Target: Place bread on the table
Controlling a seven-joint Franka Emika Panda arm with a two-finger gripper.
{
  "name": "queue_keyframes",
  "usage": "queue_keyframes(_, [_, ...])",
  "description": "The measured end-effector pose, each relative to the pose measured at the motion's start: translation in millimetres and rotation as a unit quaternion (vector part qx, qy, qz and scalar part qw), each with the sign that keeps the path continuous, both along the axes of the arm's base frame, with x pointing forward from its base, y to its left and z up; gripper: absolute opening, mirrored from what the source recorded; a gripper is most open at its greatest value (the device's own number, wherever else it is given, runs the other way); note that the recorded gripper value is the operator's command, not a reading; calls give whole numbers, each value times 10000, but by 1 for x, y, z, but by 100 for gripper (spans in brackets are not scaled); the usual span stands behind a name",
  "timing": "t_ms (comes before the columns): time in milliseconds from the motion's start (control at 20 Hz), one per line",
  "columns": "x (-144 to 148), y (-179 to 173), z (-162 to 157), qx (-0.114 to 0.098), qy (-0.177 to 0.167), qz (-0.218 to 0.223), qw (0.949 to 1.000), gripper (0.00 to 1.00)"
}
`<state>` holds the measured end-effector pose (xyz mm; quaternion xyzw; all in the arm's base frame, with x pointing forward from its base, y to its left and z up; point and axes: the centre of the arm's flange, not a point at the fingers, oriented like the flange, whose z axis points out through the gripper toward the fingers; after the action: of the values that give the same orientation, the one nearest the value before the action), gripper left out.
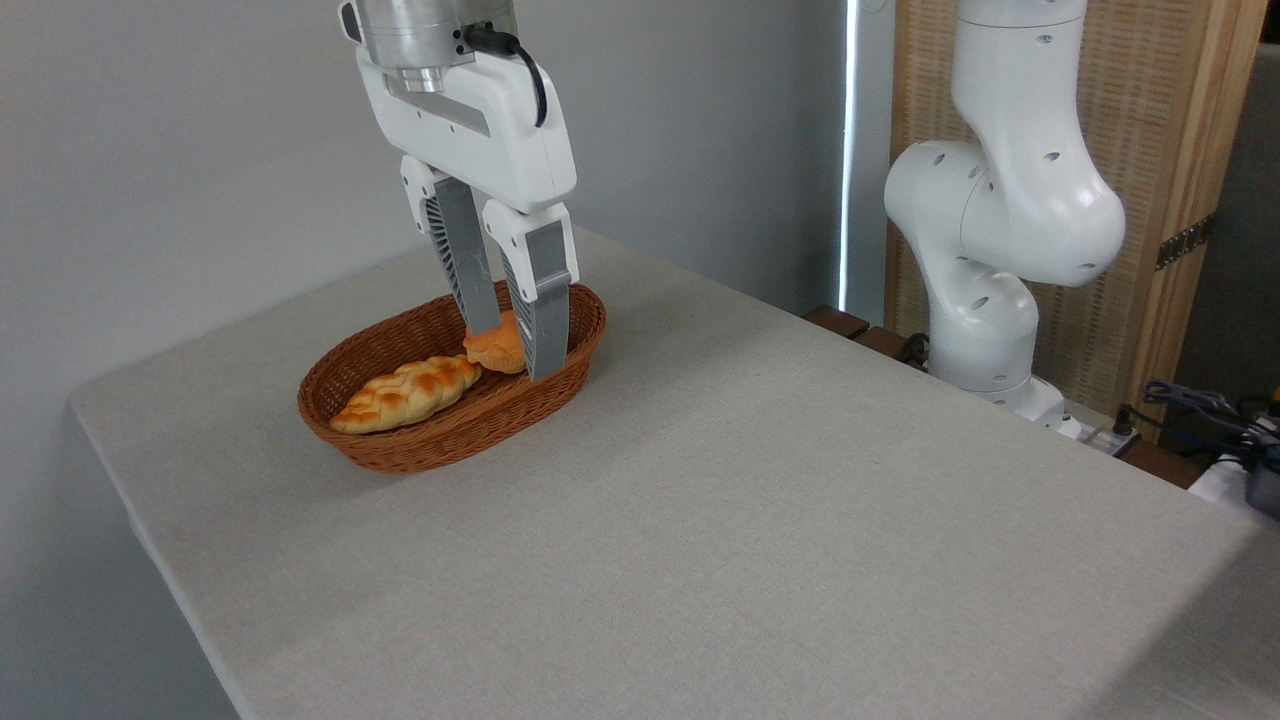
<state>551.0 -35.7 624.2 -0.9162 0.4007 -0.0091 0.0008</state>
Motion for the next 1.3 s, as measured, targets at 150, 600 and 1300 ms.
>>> queue_keyframes(150, [-1, -16, 0, -108, 6, -121, 9999, 100])
queue_keyframes(600, [-18, -135, -36, -268, 57, 54, 9996, 100])
queue_keyframes(1300, [-110, -255, -102, -721, -229, -567, 9955, 100])
